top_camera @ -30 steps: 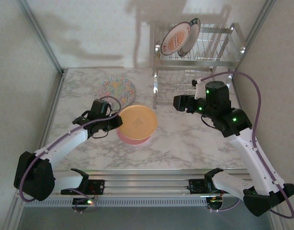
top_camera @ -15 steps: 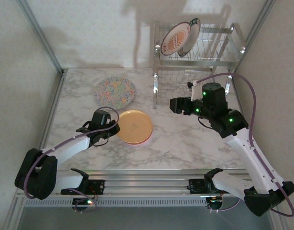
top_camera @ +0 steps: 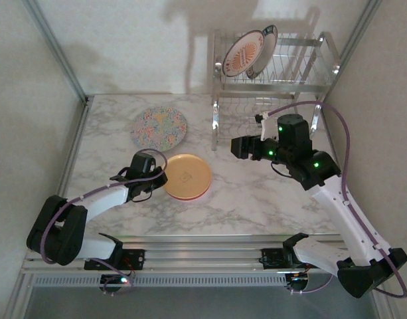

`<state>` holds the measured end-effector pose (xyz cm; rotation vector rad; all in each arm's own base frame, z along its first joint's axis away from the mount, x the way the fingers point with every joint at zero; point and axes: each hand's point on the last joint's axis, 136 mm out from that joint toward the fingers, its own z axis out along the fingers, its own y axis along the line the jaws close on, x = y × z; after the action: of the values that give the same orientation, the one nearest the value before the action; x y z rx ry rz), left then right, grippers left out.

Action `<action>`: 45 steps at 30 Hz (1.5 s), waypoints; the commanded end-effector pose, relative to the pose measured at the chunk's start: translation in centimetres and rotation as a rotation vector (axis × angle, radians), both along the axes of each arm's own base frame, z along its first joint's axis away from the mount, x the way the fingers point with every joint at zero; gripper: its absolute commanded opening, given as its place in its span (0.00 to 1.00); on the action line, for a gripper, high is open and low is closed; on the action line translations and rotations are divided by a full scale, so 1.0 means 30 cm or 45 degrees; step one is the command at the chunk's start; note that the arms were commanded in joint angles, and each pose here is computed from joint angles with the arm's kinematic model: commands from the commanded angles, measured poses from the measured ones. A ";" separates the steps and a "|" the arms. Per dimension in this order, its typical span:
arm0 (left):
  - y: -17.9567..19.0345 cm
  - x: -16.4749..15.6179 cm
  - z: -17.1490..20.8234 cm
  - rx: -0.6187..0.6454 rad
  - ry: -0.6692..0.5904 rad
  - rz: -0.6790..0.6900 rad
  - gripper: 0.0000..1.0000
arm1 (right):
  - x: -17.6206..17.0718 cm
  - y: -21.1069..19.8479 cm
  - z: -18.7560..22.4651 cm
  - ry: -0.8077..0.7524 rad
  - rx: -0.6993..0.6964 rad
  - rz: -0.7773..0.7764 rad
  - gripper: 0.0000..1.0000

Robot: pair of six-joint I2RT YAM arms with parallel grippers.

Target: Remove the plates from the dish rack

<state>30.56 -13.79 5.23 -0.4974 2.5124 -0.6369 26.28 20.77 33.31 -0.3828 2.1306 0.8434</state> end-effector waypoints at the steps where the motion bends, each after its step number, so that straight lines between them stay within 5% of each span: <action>1: -0.008 0.051 0.038 -0.004 -0.071 0.004 0.04 | -0.007 0.015 0.003 0.008 0.016 0.023 0.73; 18: -0.031 0.077 0.055 0.043 -0.072 -0.026 0.25 | 0.005 0.019 0.003 0.010 0.011 0.016 0.74; 23: -0.025 0.079 0.087 0.088 -0.062 -0.022 0.41 | 0.020 0.001 0.017 -0.023 -0.019 -0.022 0.74; 33: -0.006 0.084 0.136 0.229 -0.023 -0.031 0.75 | 0.118 -0.216 0.152 -0.259 -0.220 -0.475 0.74; 40: 0.008 0.110 0.234 0.270 -0.096 0.017 0.85 | 0.209 -0.340 0.302 -0.415 -0.372 -0.767 0.75; 45: -0.004 0.164 0.423 0.228 -0.260 0.065 0.86 | 0.308 -0.354 0.411 -0.472 -0.366 -0.875 0.74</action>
<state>34.46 -14.13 12.99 -0.4039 2.4521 -0.4101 34.07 11.56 43.96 0.0034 1.8801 0.1605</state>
